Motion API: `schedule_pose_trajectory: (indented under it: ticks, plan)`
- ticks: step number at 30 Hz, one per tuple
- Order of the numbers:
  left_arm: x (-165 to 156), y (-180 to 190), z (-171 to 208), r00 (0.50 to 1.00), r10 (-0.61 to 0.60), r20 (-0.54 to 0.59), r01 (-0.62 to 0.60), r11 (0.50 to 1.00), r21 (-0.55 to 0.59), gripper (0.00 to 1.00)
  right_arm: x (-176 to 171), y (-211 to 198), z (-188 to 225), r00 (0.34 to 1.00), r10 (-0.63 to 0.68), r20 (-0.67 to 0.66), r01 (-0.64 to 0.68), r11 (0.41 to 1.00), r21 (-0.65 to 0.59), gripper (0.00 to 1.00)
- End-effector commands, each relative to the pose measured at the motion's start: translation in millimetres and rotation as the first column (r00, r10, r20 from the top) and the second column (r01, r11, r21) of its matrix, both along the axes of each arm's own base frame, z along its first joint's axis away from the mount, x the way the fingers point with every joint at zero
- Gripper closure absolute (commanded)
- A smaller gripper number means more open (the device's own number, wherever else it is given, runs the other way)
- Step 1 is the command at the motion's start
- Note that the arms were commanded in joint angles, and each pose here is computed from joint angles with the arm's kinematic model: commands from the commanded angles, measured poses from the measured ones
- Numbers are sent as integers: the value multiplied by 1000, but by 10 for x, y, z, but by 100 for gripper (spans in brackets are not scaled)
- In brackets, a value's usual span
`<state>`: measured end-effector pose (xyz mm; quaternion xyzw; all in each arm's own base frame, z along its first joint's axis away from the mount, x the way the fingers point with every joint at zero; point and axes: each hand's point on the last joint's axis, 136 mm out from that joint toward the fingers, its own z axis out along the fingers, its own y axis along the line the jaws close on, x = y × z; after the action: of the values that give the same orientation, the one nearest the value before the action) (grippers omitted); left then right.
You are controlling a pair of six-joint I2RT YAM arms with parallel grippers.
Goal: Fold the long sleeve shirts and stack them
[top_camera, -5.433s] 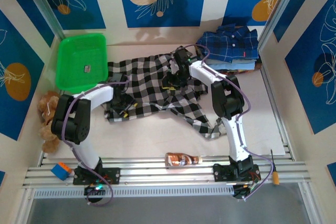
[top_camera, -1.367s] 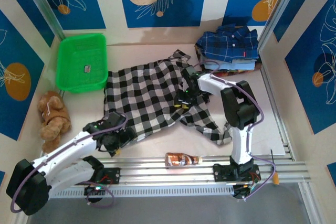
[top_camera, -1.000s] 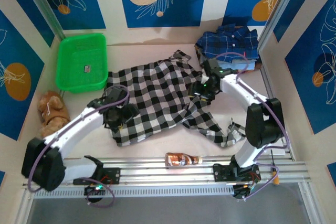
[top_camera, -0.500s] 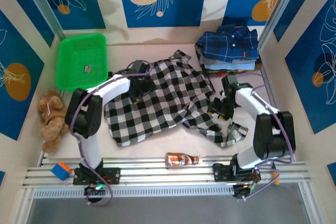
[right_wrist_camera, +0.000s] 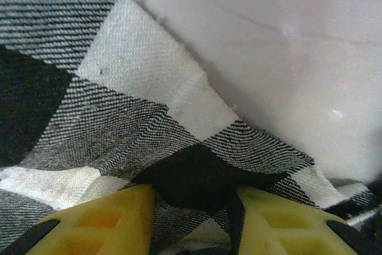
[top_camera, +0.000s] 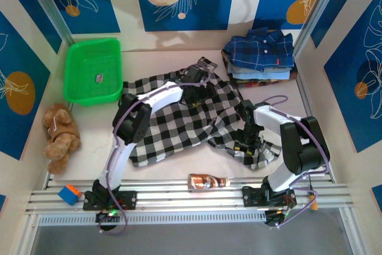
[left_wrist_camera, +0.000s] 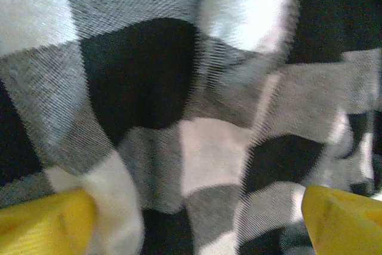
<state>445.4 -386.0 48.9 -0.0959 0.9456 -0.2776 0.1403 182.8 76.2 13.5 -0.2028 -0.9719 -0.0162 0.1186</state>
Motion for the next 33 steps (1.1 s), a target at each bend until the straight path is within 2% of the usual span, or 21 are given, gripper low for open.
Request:
schedule_pose_trajectory:
  ticks: [1, 5, 8, 13, 16, 18, 20, 23, 26, 30, 32, 33]
  plan:
    - [154, 25, -154, 999, 31, -24, -31, 999, -18, 9, -275, -157, -29, 992, -37, -122, 23, 993, -112, 63]
    - [284, 361, -329, 997, 70, -35, -68, 996, 59, 9, -274, -184, 52, 990, -26, -140, 5, 989, -148, 62]
    - [402, 622, -407, 995, 92, -30, -88, 990, 107, 9, -337, -159, 56, 985, -29, -171, 5, 990, -141, 71]
    - [596, 898, -464, 993, 116, -17, -114, 986, 120, 9, -483, -52, 37, 972, -5, -236, -24, 993, -118, 75]
    - [682, 870, -403, 995, 100, -1, -100, 992, 73, 9, -528, 11, 75, 969, -15, -246, -9, 995, -95, 73]
    - [716, 685, -249, 997, 69, 18, -68, 997, -29, 8, -513, 45, 133, 972, -26, -233, 7, 997, -79, 70]
    - [687, 437, 22, 999, 25, 46, -19, 991, -131, 0, -419, 81, 270, 981, -32, -191, 21, 998, -58, 64]
    - [555, 226, 437, 995, -27, 93, 44, 982, -182, 0, -193, 81, 571, 994, -43, -103, 39, 999, -37, 59]
    - [369, 237, 836, 993, -37, 112, 60, 976, -212, 0, 195, 10, 1014, 997, -49, 63, 50, 999, -13, 54]
    - [-5, 618, 1122, 992, -27, 123, 43, 991, -125, 0, 945, -60, 1486, 940, -34, 338, 10, 997, 74, 51]
    - [-237, 858, 1096, 994, -20, 106, 26, 998, -52, 0, 1296, -79, 1549, 915, -25, 404, -18, 995, 101, 53]
    - [-380, 992, 1031, 996, -11, 84, 12, 1000, -15, 0, 1454, -71, 1524, 911, -19, 411, -28, 994, 109, 59]
